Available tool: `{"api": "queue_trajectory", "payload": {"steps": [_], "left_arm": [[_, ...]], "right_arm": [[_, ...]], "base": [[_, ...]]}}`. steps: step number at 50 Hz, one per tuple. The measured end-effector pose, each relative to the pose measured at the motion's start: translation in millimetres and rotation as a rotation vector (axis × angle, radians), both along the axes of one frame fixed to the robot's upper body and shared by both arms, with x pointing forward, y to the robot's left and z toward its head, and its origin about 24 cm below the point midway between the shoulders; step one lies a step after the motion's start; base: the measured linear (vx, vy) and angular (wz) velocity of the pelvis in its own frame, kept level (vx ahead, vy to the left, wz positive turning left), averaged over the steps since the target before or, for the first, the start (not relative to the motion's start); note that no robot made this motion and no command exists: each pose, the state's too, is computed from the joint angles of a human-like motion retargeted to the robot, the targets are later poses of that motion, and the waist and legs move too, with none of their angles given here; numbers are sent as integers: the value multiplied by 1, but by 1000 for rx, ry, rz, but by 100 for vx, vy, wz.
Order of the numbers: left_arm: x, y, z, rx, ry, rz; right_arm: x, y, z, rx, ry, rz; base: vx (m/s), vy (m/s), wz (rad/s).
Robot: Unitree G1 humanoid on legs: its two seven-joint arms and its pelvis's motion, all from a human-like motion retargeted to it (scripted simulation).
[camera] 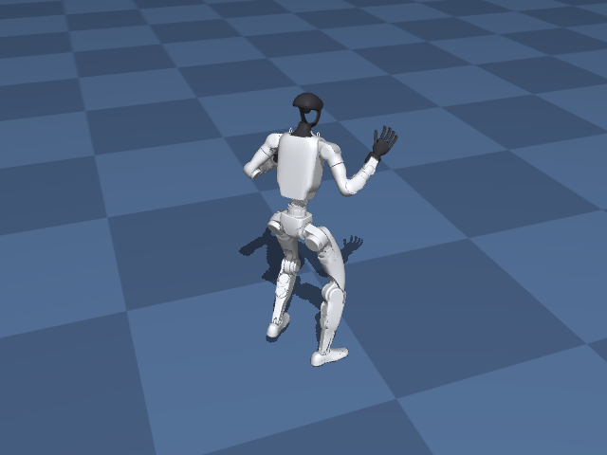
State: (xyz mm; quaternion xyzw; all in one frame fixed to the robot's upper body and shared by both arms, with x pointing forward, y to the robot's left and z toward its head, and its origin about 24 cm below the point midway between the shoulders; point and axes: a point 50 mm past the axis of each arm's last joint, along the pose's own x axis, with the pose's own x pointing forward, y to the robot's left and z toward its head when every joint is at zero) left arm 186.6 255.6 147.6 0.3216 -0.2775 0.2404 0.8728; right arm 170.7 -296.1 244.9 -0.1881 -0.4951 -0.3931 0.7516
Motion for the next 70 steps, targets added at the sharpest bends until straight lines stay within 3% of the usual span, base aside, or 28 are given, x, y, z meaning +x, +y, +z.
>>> {"api": "queue_trajectory", "payload": {"steps": [3,9,13,17,21,27,35,39,44,48,51,56,60,65,70], "left_arm": [[-18,23,9,111,15,110],[-43,42,28,71,-82,175],[-25,38,57,50,-352,282],[39,-4,83,-211,-546,157],[55,-55,115,-394,-717,2],[54,-100,122,-181,-631,-342],[63,-160,53,68,-249,-689],[68,-105,8,111,-47,-422],[40,25,-40,-282,133,107],[-11,123,11,-299,-151,516],[-48,149,75,-151,-422,626],[-60,112,173,88,-784,466],[-64,54,251,297,-1010,328],[-58,-18,278,383,-1201,179],[-3,-66,243,498,-1013,-22]], "right_arm": [[6,41,3,-126,46,213],[2,116,10,-392,9,555],[14,140,8,-308,-31,678],[46,152,-36,-90,181,752],[44,112,-65,53,306,653],[-3,11,-97,231,417,118],[-52,-82,-31,-72,351,-554],[-63,-87,58,-156,-66,-655],[-52,-40,126,-110,-525,-431],[3,17,106,-139,-407,-67],[35,56,66,-185,-175,140],[60,122,-2,-145,112,525],[61,129,-39,-135,334,638],[39,70,-56,-18,446,485],[2,-11,-26,-9,307,37]], "base": [[77,15,123],[79,10,214],[57,-1,265],[43,-4,362],[49,2,368],[61,0,363],[67,-23,319],[47,-33,121],[57,-16,-27],[77,14,-58],[85,36,-19],[84,42,85],[77,31,209],[93,17,241],[111,-6,178]]}}
